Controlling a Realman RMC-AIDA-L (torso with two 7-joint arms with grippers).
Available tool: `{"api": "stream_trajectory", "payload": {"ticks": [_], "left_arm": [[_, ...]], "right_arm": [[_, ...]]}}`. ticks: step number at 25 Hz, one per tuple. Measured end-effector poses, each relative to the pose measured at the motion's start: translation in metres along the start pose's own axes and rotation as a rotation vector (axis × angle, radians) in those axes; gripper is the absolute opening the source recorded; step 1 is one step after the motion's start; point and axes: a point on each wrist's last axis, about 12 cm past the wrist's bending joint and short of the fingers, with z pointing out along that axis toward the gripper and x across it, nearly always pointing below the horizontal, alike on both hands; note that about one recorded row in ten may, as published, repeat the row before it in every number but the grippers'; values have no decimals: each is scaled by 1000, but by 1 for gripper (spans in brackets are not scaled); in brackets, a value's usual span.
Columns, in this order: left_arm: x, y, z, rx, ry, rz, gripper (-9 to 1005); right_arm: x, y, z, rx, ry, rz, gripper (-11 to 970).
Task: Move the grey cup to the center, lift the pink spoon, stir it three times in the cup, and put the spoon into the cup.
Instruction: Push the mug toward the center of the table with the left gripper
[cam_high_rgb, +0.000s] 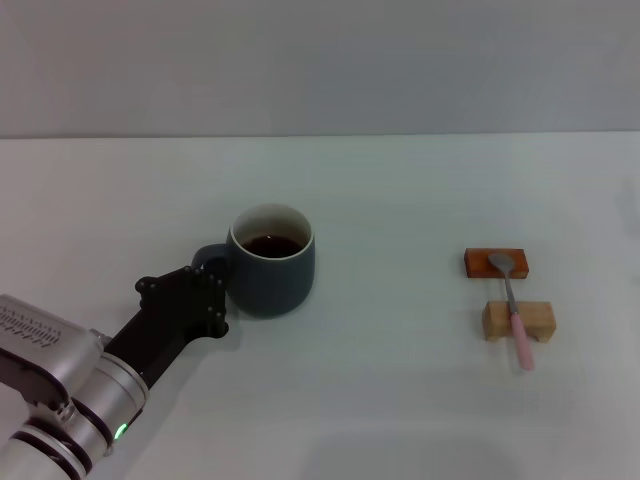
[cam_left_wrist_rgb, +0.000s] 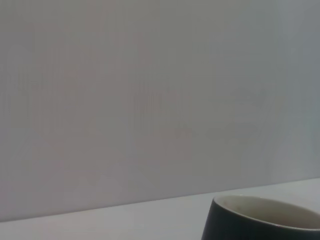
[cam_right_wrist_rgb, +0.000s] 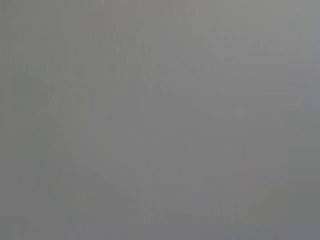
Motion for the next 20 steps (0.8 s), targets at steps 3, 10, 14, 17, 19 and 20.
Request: {"api": "stream_trajectory", "payload": {"ticks": [3,10,14,17,19,20], "left_arm": [[0,1,0,-4,-2,-1,-2],[1,4,-1,-11,8,2,-2],[3,7,-2,-25,20,4,-2],[3,11,-2,-40,20,1,-2],[3,12,-2,-43,21,1,-2],[2,13,-2,-50,20,-1,-2]], "right_arm": [[0,0,0,0,0,0,761],[-1,1,0,-3,-2,-2,761],[0,2,2,-7,-2,1,761],[0,2,2,-8,0,3,762],[0,2,2,-8,0,3,762],[0,2,2,-8,0,3,762]]}}
